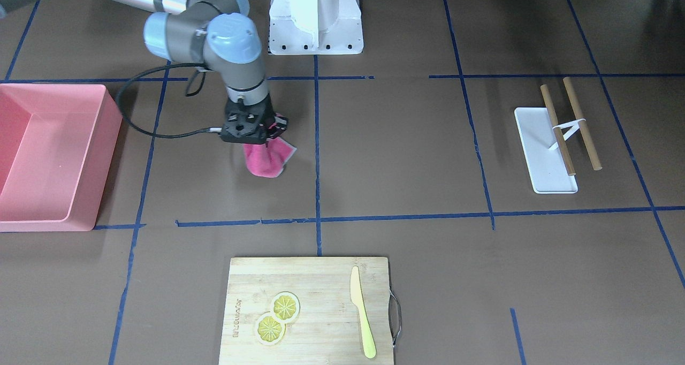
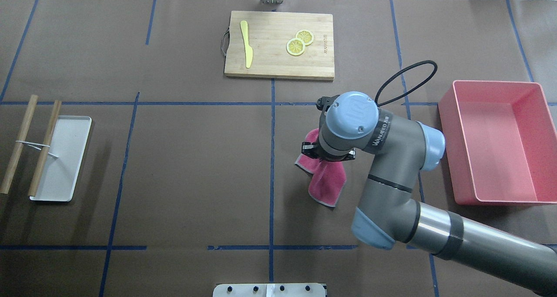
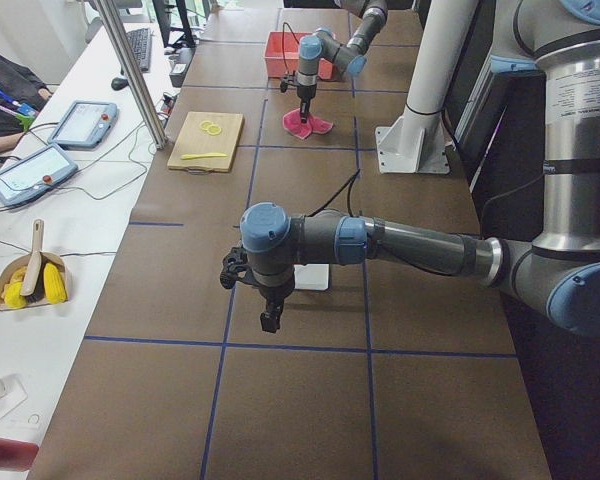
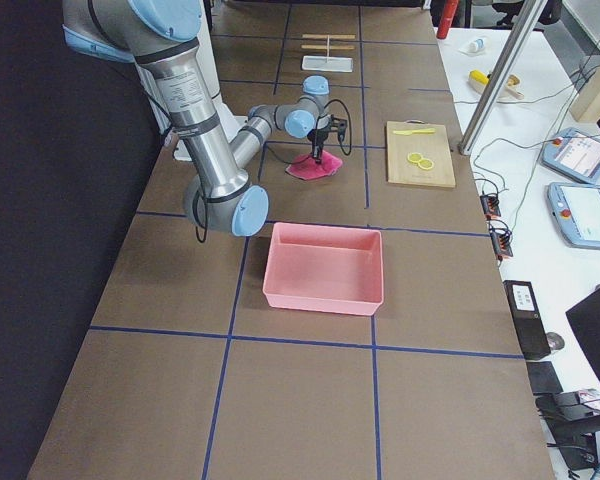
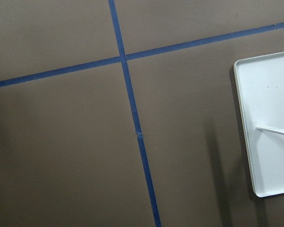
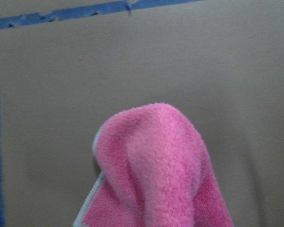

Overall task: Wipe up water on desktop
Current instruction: 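Drag the pink cloth across the table with the right gripper, wiping back and forth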

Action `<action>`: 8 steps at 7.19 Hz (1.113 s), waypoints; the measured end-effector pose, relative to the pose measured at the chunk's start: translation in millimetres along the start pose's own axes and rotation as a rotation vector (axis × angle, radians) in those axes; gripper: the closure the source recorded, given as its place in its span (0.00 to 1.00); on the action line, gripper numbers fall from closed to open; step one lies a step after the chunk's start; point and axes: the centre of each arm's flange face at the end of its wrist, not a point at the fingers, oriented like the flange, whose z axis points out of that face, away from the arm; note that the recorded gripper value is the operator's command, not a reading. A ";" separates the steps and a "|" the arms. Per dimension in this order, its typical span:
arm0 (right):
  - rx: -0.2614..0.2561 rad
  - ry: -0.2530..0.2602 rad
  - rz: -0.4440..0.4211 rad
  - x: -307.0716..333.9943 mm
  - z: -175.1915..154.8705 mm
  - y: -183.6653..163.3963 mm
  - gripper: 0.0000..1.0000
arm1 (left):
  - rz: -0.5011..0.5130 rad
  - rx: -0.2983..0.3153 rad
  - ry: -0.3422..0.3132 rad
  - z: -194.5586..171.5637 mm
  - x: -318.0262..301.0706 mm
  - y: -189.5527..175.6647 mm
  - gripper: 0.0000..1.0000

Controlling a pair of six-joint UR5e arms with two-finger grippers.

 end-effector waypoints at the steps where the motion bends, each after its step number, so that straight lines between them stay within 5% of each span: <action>1: -0.004 0.032 -0.050 47.4 1.7 -5.6 1.00 | 0.000 0.000 0.000 0.0 0.0 0.0 0.00; 3: -0.009 0.093 -0.138 136.7 -3.8 -9.7 1.00 | -0.001 0.000 0.000 0.3 -0.3 0.1 0.00; 5: -0.013 0.111 -0.159 158.8 -5.1 -10.0 1.00 | -0.001 0.000 0.000 0.2 -0.2 0.1 0.00; 8: -0.012 0.036 -0.055 41.6 7.6 -12.1 1.00 | 0.001 0.001 0.000 -0.5 0.5 -0.1 0.00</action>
